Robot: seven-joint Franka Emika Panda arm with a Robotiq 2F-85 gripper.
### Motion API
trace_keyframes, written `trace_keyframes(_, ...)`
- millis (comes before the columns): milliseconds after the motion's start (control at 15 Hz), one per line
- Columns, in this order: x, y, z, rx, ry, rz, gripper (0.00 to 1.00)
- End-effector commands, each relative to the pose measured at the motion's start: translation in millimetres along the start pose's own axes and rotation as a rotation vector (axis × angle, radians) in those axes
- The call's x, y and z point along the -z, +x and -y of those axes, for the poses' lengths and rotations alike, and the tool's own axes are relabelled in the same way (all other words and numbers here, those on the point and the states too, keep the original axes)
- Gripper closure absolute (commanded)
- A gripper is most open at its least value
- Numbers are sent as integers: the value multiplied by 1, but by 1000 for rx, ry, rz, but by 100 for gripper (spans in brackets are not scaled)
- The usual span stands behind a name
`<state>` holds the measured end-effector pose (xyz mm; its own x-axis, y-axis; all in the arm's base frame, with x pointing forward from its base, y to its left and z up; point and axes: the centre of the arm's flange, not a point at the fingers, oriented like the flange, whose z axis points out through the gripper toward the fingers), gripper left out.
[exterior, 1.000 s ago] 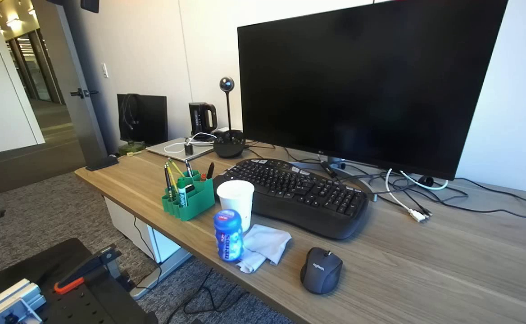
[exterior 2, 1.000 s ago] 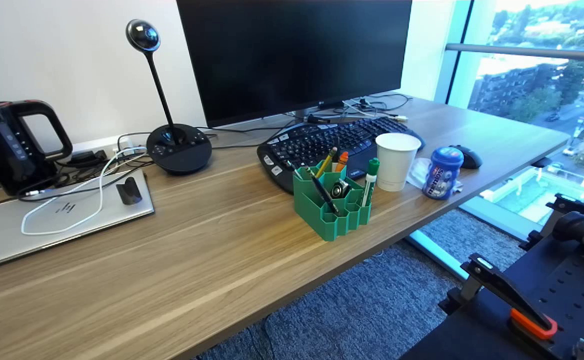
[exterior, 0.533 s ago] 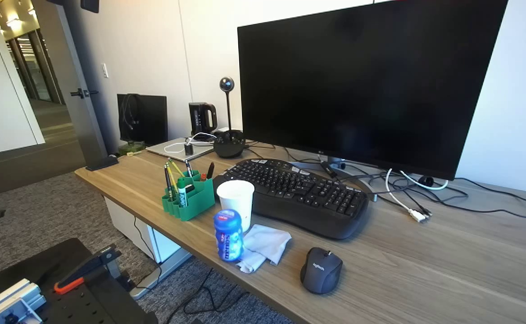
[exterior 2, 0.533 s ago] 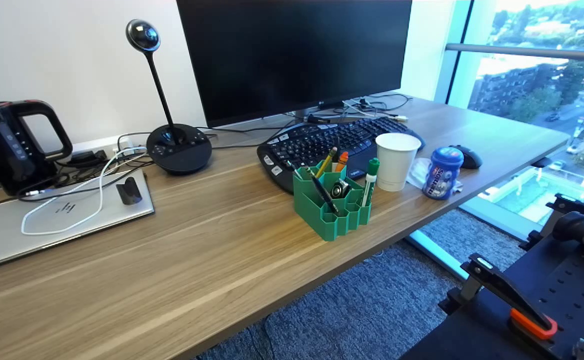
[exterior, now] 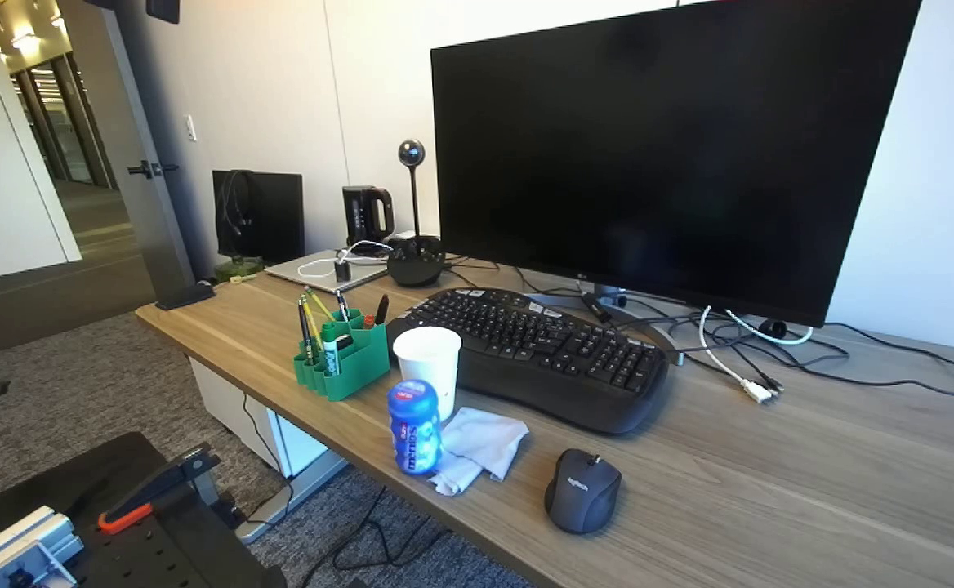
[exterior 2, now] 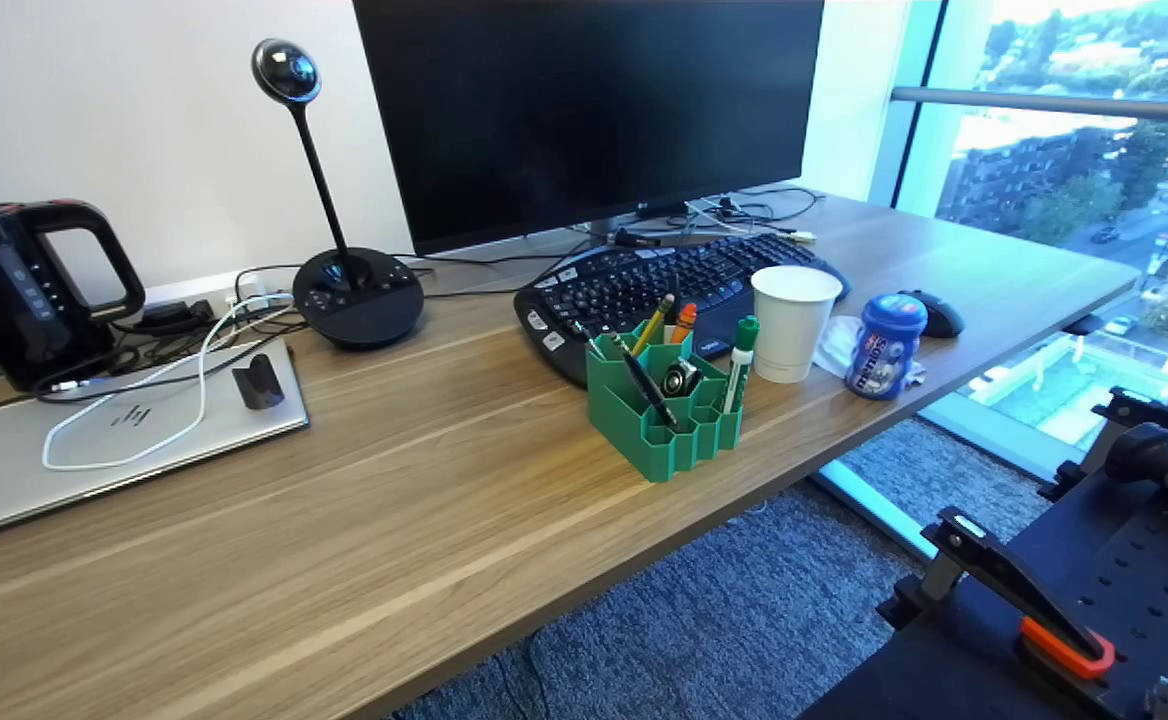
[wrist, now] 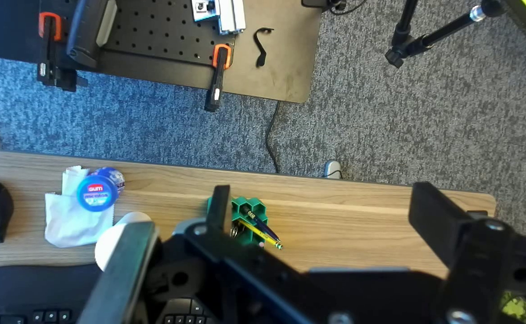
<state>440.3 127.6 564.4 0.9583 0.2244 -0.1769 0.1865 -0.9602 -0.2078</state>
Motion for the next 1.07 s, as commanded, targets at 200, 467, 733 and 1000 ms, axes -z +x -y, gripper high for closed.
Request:
trace_keyframes(200, 0, 0, 0, 0, 0, 0, 0)
trace_keyframes(467, -1, 4, -8, -20, -12, 0, 0)
trace_keyframes(733, -6, 4, -19, -38, -48, 10, 0)
trace_keyframes(1000, -8, 4, -32, -53, -86, 11, 0)
